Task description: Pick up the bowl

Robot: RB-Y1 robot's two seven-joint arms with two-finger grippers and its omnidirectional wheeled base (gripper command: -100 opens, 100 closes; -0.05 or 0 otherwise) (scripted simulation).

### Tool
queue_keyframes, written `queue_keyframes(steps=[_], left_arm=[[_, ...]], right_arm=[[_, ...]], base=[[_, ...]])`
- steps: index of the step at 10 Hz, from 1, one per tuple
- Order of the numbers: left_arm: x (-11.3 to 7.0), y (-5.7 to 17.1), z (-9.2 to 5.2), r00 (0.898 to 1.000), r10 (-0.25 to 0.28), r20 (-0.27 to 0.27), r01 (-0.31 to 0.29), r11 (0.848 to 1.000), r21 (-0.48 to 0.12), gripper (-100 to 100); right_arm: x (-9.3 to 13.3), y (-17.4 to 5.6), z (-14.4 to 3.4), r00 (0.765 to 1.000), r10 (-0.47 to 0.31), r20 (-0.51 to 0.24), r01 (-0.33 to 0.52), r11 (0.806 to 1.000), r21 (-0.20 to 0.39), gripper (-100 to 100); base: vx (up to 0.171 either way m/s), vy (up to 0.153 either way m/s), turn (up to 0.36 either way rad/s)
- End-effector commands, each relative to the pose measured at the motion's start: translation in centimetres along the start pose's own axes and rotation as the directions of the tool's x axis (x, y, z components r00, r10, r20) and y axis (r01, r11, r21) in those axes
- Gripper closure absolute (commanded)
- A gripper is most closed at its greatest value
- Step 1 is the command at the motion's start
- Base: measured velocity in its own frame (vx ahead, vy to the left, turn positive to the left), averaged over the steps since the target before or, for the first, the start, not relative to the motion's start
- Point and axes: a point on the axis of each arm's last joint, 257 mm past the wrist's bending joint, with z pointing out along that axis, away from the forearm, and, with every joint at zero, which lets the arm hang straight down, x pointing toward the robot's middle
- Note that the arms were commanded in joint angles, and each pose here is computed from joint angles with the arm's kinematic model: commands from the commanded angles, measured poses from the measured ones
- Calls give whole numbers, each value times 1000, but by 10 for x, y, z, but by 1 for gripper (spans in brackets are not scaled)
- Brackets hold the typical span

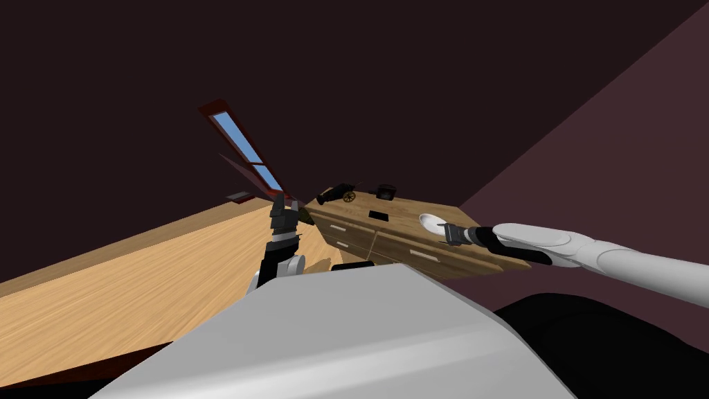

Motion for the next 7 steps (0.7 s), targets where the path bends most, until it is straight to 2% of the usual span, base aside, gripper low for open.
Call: queue_keyframes(steps=[1, 3, 4, 7], left_arm=[[0, 0, 0, 1000, 0, 0, 0, 1000, 0, 0], [0, 0, 0, 1000, 0, 0, 0, 1000, 0, 0], [0, 0, 0, 1000, 0, 0, 0, 1000, 0, 0], [0, 0, 0, 1000, 0, 0, 0, 1000, 0, 0]], right_arm=[[7, 13, 4, 1000, 10, -8, -10, 1000, 3, -100], [5, 14, 6, 1000, 12, -8, -12, 1000, 2, -100], [6, 14, 6, 1000, 12, -9, -12, 1000, 3, 100], [6, 14, 6, 1000, 14, -9, -14, 1000, 4, 100]], base=[[60, -14, 114], [28, -6, 35], [0, 0, 0], [-1, 1, -4]])
